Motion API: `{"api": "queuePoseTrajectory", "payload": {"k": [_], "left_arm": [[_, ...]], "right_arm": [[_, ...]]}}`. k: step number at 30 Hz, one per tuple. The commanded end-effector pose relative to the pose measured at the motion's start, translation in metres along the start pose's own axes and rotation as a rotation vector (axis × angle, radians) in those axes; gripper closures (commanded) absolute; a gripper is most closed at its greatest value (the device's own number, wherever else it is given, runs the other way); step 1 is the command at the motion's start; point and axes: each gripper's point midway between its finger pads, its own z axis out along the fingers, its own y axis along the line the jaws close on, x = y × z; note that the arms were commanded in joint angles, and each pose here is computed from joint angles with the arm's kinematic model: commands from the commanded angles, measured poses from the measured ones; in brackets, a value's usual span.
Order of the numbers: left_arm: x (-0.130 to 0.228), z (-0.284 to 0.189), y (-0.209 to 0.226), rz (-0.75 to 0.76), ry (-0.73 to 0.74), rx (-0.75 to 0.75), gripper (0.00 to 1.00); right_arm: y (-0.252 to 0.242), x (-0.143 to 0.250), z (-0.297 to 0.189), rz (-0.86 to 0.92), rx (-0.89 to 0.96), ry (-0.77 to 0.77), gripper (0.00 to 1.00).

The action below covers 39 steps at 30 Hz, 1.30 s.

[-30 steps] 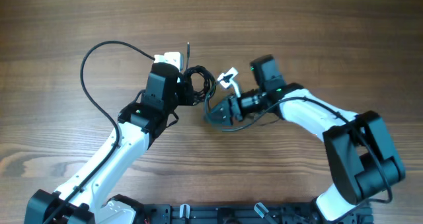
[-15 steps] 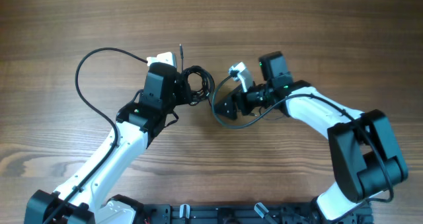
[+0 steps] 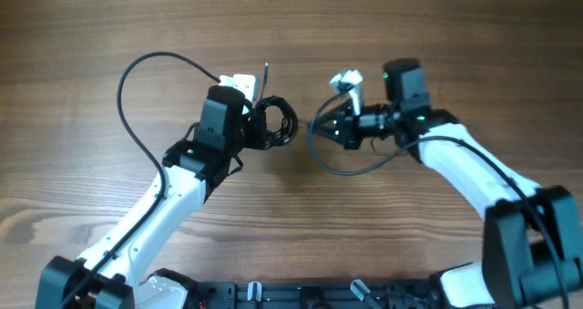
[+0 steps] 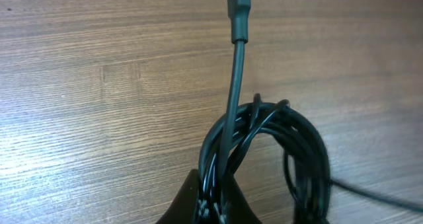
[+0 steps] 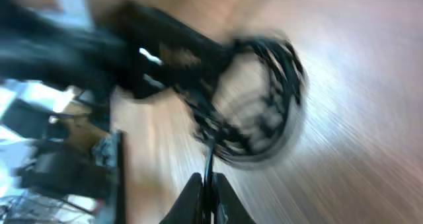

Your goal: Untangle cables

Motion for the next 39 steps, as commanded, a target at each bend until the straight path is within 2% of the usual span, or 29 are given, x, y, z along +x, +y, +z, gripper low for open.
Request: {"api": "queuePoseTrajectory", "payload": {"k": [1,4,7,11,14,16,19,24,27,28,31,33,34,35,39], "left_arm": [[0.008,0.004,-0.010,0.084,0.020,0.011,0.96],[0.008,0.004,-0.023,0.090,0.013,0.036,0.96],[0.005,0.004,-0.027,-0.066,0.001,0.046,0.96],[-0.002,0.004,-0.029,-0.216,-0.024,0.058,0.96],[-0.008,0.003,-0.031,-0.213,-0.048,0.069,0.96],[-0.007,0.003,-0.035,-0.182,-0.042,0.086,0.96],[0.001,0.000,-0.063,-0.027,-0.016,0.186,0.96],[0.014,-0.004,-0.097,0.156,-0.008,0.252,0.96],[0.014,-0.005,-0.100,0.163,-0.014,0.257,0.96],[0.013,-0.005,-0.098,0.153,-0.017,0.247,0.96],[0.010,-0.003,-0.091,0.137,-0.020,0.232,0.96],[0.008,-0.003,-0.086,0.114,-0.020,0.223,0.96],[0.007,-0.002,-0.082,0.098,-0.018,0.213,0.96],[0.007,-0.001,-0.078,0.093,-0.016,0.206,0.96],[0.007,0.002,-0.047,0.017,0.009,0.140,0.96]], "right_arm": [[0.033,-0.015,-0.004,0.019,-0.161,-0.030,0.92],[0.034,-0.026,-0.004,0.045,-0.162,-0.057,0.95],[0.027,-0.031,-0.002,0.080,-0.115,-0.074,0.94],[0.005,-0.023,0.011,0.155,0.035,-0.058,0.95],[-0.027,-0.004,0.012,0.252,0.239,-0.024,0.96],[-0.034,-0.001,0.011,0.291,0.274,-0.025,0.96],[-0.037,-0.001,0.011,0.303,0.289,-0.029,0.96],[-0.038,-0.001,0.010,0.332,0.299,-0.035,0.94],[-0.044,0.001,0.008,0.363,0.332,-0.039,0.91],[-0.046,0.003,0.007,0.369,0.346,-0.035,0.89],[-0.047,0.009,0.007,0.387,0.357,-0.018,0.74],[-0.047,0.009,0.007,0.387,0.357,-0.018,0.59],[-0.046,0.008,0.006,0.386,0.356,-0.019,0.45],[-0.046,0.009,0.006,0.388,0.357,-0.017,0.35],[-0.050,0.021,-0.002,0.300,0.361,0.043,0.24]]}}
